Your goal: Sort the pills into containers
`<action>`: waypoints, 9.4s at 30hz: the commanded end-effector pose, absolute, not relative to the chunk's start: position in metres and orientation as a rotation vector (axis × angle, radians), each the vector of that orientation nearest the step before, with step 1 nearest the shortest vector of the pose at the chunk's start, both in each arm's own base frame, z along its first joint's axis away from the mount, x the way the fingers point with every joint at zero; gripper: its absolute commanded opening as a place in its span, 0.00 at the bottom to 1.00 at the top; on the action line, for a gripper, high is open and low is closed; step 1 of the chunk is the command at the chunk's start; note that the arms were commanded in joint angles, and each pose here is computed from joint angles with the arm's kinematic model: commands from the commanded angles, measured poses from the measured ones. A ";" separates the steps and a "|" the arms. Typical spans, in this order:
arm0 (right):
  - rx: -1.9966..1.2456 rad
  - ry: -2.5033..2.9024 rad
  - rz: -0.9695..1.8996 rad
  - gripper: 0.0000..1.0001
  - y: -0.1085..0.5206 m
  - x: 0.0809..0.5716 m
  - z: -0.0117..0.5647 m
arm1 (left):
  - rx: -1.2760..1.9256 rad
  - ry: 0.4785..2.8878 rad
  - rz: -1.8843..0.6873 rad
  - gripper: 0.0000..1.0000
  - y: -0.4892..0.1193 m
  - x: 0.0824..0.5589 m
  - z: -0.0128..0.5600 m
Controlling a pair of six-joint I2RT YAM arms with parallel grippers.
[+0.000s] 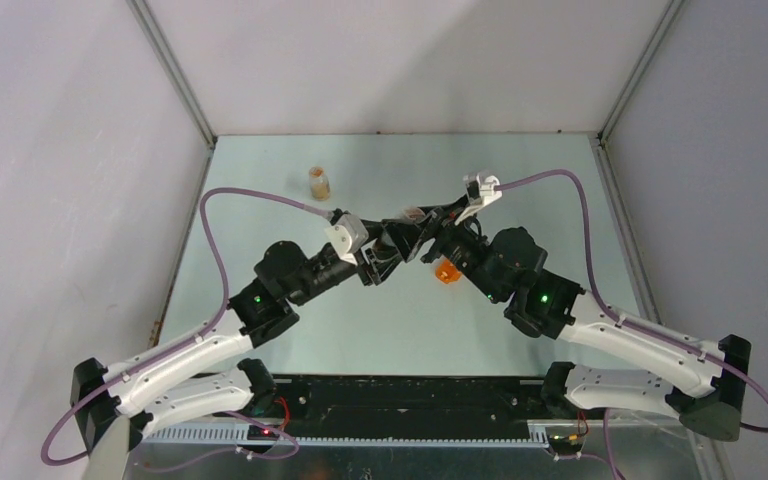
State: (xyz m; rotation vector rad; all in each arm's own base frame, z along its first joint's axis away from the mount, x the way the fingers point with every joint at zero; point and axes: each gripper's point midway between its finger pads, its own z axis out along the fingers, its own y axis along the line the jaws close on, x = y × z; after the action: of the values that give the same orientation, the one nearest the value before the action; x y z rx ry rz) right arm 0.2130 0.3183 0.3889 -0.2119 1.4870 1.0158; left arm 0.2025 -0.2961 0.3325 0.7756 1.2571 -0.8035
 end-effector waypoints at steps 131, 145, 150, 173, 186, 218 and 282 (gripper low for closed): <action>-0.357 2.316 1.456 0.49 0.435 0.216 0.162 | -0.481 1.980 -0.923 0.50 -0.144 0.216 0.160; -0.295 2.381 1.414 0.43 0.448 0.234 0.142 | -0.493 2.032 -0.849 0.43 -0.135 0.217 0.140; -0.283 2.381 1.342 0.43 0.446 0.242 0.136 | -0.492 2.028 -0.838 0.45 -0.134 0.219 0.135; -0.259 2.459 1.328 0.40 0.450 0.237 0.116 | -0.565 2.033 -0.854 0.42 -0.132 0.221 0.110; -0.195 2.487 1.411 0.37 0.452 0.226 0.111 | -0.599 2.045 -0.984 0.39 -0.145 0.214 0.111; -0.114 2.424 1.661 0.00 0.464 0.211 0.100 | -0.598 2.045 -0.965 0.00 -0.144 0.216 0.089; -0.074 2.284 1.598 0.59 0.442 0.270 0.176 | -0.528 1.960 -0.780 0.51 -0.121 0.236 0.152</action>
State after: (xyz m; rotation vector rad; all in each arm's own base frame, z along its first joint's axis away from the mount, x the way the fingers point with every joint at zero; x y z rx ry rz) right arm 0.2606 0.4477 0.1440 0.0084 2.3665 1.6771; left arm 0.2290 -0.1289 0.1291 -0.5827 2.0027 -0.8467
